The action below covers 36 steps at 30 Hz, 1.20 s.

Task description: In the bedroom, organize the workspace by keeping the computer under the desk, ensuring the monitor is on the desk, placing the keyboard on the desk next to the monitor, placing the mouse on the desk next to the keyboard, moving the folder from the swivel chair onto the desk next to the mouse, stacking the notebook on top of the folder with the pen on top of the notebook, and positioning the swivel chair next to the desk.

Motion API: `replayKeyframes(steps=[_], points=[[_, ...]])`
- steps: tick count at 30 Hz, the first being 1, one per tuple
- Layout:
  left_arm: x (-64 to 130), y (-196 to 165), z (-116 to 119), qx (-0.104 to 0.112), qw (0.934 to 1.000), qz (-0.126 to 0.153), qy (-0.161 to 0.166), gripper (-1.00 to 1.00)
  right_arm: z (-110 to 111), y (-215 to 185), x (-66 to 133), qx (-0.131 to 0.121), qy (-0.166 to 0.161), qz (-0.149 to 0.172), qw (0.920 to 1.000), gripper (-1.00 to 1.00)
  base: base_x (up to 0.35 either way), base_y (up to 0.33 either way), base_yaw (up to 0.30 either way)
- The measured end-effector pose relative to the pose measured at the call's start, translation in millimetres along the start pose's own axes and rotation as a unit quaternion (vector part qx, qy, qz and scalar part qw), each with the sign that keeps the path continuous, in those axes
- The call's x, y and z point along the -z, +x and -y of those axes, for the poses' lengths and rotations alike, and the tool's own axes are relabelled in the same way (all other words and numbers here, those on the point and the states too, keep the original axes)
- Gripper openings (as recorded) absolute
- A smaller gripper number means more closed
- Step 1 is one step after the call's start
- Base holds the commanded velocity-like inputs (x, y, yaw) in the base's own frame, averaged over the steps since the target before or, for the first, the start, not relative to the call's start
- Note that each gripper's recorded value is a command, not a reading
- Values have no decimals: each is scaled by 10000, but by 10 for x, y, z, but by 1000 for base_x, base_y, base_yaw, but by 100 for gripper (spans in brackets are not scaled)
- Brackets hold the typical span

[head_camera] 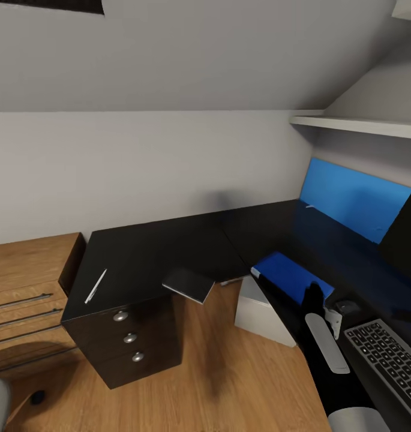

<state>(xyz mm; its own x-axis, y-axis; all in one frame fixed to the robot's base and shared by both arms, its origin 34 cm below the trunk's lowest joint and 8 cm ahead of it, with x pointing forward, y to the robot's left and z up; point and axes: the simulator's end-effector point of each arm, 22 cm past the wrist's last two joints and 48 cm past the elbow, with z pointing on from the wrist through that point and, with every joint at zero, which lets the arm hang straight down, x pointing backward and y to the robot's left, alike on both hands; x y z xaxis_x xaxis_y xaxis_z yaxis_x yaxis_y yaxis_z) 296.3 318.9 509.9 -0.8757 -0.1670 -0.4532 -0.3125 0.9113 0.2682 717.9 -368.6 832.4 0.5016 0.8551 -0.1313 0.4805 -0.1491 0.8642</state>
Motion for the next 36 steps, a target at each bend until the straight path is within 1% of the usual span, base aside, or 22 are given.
replayKeyframes(steps=[9, 18, 21, 23, 25, 28, 33, 36], points=[[1, 0, 0, 1, 10000, 2, 0, 100, -3, -1, 3, -1, -3, -1, 10000, 100, -90, 0, 0], [3, 0, 2, -4, 10000, 4, 5, 100, -19, 23, 14, -2, -46, -21, 10000, 100, -18, 0, 0], [42, -20, -10, -5, 10000, 3, 5, 100, -122, 35, 52, -18, -157, -37, 9999, 100, -2, 0, 0], [67, -31, -24, -4, 10000, -2, -1, 100, -267, 50, 95, -54, -371, -55, 9993, 100, 0, 0, 0], [93, -44, -35, -5, 10000, -3, -4, 100, -333, 53, 119, -66, -451, -61, 9989, 100, 0, 0, 0], [91, -44, -42, -2, 10000, -5, -11, 100, -386, 73, 136, -77, -569, -77, 9983, 100, 0, 0, 0], [91, -51, -40, 4, 10000, 3, -7, 100, -403, 97, 152, -71, -602, -99, 9981, 100, 0, 0, 0], [91, -64, -38, 9, 10000, 18, -3, 100, -425, 168, 189, -40, -642, -166, 9978, 100, 0, 0, 6]])
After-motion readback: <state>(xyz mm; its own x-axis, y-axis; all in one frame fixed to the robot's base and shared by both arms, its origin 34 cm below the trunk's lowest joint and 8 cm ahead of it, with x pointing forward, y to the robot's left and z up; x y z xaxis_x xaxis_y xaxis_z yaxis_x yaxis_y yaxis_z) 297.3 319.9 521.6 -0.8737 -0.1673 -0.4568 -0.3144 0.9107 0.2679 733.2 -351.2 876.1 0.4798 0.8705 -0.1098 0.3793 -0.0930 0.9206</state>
